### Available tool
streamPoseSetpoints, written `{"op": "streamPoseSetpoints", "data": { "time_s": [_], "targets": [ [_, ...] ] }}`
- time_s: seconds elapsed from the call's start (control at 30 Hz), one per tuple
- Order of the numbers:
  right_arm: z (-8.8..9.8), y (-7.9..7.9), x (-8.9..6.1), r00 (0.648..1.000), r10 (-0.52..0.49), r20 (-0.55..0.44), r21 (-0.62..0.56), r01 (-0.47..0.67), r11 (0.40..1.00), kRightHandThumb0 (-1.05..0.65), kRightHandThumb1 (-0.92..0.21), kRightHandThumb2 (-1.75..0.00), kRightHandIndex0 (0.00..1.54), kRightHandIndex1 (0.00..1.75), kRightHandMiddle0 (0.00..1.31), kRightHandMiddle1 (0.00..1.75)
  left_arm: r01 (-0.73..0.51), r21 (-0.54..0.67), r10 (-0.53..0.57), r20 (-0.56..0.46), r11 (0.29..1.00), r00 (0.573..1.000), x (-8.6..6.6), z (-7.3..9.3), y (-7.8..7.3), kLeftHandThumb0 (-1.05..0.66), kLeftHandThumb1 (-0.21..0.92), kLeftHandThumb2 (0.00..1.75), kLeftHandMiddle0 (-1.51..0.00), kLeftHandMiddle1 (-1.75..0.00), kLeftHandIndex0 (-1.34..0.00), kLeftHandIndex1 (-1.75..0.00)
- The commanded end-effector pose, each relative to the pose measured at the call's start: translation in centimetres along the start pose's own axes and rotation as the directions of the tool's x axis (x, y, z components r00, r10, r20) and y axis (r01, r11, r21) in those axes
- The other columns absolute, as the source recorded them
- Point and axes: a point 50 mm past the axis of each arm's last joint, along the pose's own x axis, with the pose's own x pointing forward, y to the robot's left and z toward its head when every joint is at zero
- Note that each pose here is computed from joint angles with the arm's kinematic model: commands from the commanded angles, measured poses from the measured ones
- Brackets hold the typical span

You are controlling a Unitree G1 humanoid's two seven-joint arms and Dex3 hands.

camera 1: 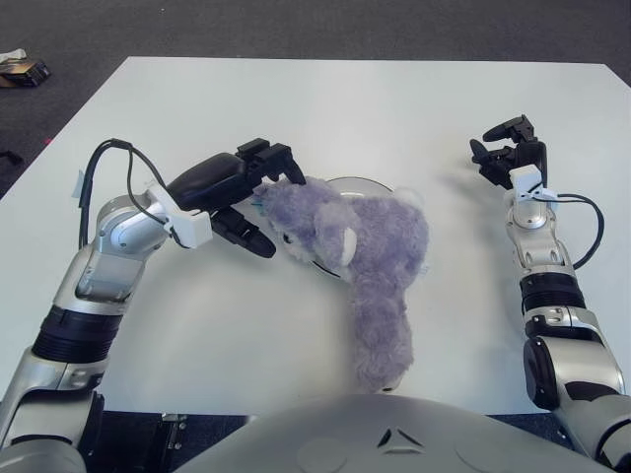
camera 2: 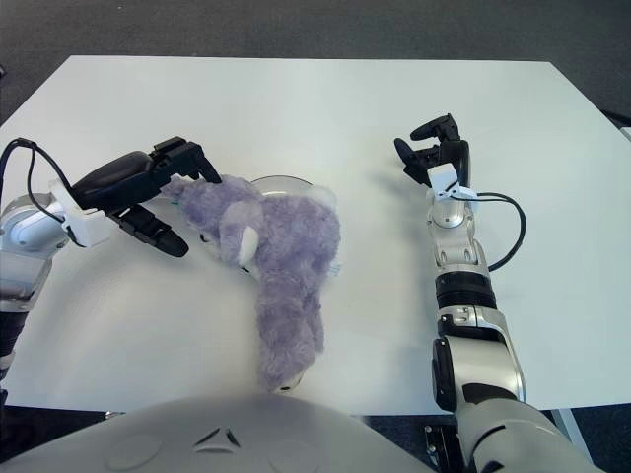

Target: Put the doll into the plate.

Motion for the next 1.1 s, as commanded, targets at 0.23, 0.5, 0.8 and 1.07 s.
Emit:
{"op": "streamPoseSetpoints", "data": {
  "time_s": [0.23, 0.5, 0.8, 1.07],
  "targets": [
    [-0.4, -0.9, -0.1, 1.0, -0.013, -0.007, -0.001, 0.013, 1.0, -0.35, -0.92, -0.45, 0.9, 0.71, 0.26, 1.66, 0.022, 0.005, -0.022, -0.011, 1.0, 1.0, 0.4, 0.1, -1.2, -0.28, 0.81, 0.0, -0.27, -0.01, -0.27, -0.21],
    [-0.5, -1.0, -0.3, 1.0, -0.01, -0.008, -0.001, 0.01, 1.0, -0.35, -0.92, -0.45, 0.9, 0.72, 0.26, 1.67, -0.023, 0.053, 0.023, -0.001, 0.998, 1.0, 0.8, 0.2, -1.8, -0.28, 0.8, 0.0, -0.24, 0.0, -0.22, -0.09],
    [-0.6, -1.0, -0.3, 1.0, -0.002, -0.023, -0.003, 0.002, 1.0, -0.35, -0.92, -0.45, 0.9, 0.74, 0.26, 1.67, -0.169, 0.105, 0.161, 0.074, 0.98, 0.984, 1.3, 0.3, -3.4, -0.33, 0.78, 0.0, -0.22, 0.0, -0.19, -0.05],
    [-0.8, -1.2, -0.3, 0.999, 0.007, -0.037, -0.006, -0.007, 1.0, -0.35, -0.92, -0.46, 0.87, 0.79, 0.25, 1.68, -0.212, 0.104, 0.204, 0.088, 0.972, 0.975, 1.7, 0.5, -4.2, -0.35, 0.77, 0.0, -0.21, 0.0, -0.19, -0.04]
  ]
}}
